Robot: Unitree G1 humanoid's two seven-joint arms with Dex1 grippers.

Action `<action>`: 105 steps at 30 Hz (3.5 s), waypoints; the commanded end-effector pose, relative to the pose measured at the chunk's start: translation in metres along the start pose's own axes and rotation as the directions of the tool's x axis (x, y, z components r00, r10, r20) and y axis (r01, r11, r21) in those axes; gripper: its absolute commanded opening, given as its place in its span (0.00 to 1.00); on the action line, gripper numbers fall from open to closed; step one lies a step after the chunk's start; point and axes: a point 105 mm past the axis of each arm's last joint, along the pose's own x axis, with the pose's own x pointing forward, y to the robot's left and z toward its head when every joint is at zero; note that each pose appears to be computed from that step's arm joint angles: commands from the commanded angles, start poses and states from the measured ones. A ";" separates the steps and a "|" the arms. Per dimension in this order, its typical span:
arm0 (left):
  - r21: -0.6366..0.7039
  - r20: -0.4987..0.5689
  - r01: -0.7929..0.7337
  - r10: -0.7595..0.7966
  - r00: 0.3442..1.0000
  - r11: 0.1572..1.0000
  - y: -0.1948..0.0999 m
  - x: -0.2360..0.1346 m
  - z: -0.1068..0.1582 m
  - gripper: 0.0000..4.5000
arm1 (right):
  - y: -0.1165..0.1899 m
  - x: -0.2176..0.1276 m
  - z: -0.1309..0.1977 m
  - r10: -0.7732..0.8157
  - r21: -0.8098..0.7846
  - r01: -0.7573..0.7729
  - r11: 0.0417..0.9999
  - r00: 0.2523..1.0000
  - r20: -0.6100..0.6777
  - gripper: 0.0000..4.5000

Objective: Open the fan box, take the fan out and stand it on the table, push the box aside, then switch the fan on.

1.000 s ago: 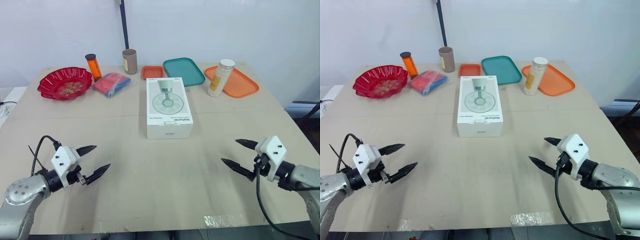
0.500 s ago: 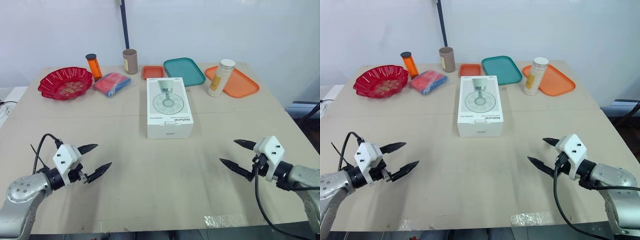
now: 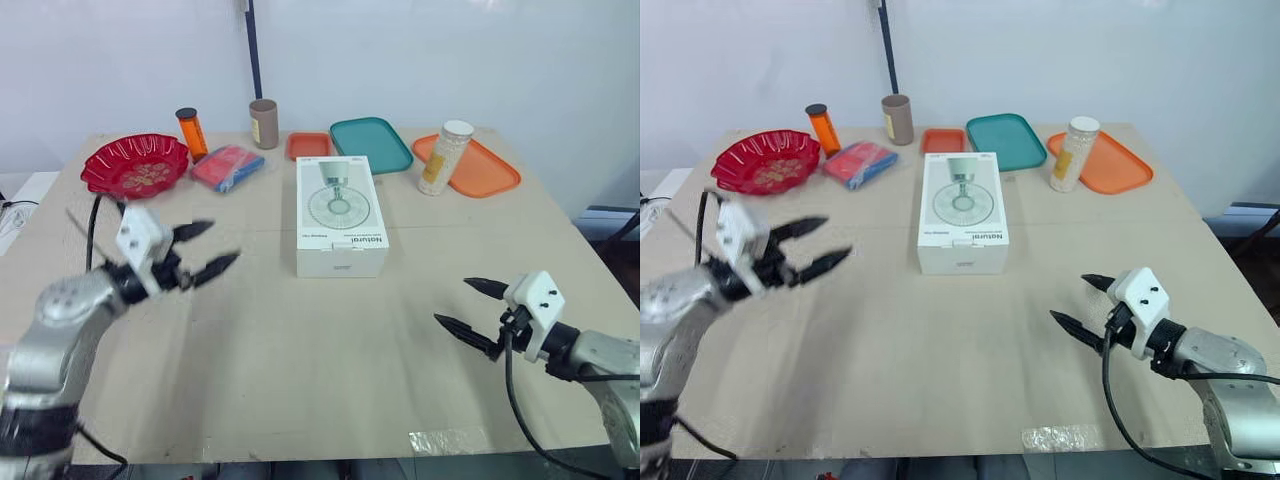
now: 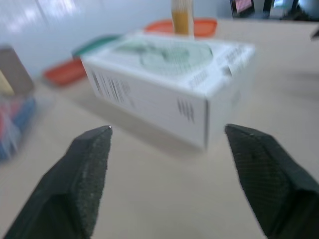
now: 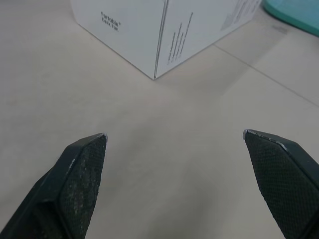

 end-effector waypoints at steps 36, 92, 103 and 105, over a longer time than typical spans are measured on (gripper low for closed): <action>0.035 -0.066 0.126 -0.123 0.990 0.991 -0.046 0.156 -0.026 0.01 | 0.005 0.013 0.015 -0.019 -0.029 0.020 0.999 0.998 0.052 1.00; 0.002 -0.150 0.208 -0.206 0.967 0.978 -0.075 0.152 -0.046 0.01 | 0.010 0.132 0.117 0.010 -0.279 0.027 0.960 0.991 0.130 1.00; -0.003 -0.142 0.239 -0.237 0.961 0.971 -0.083 0.152 -0.047 0.01 | 0.004 0.131 0.126 -0.018 -0.230 0.054 0.972 0.988 0.155 1.00; -0.004 -0.143 0.246 -0.244 0.959 0.969 -0.085 0.152 -0.047 0.01 | 0.003 0.131 0.129 -0.024 -0.223 0.060 0.973 0.987 0.160 1.00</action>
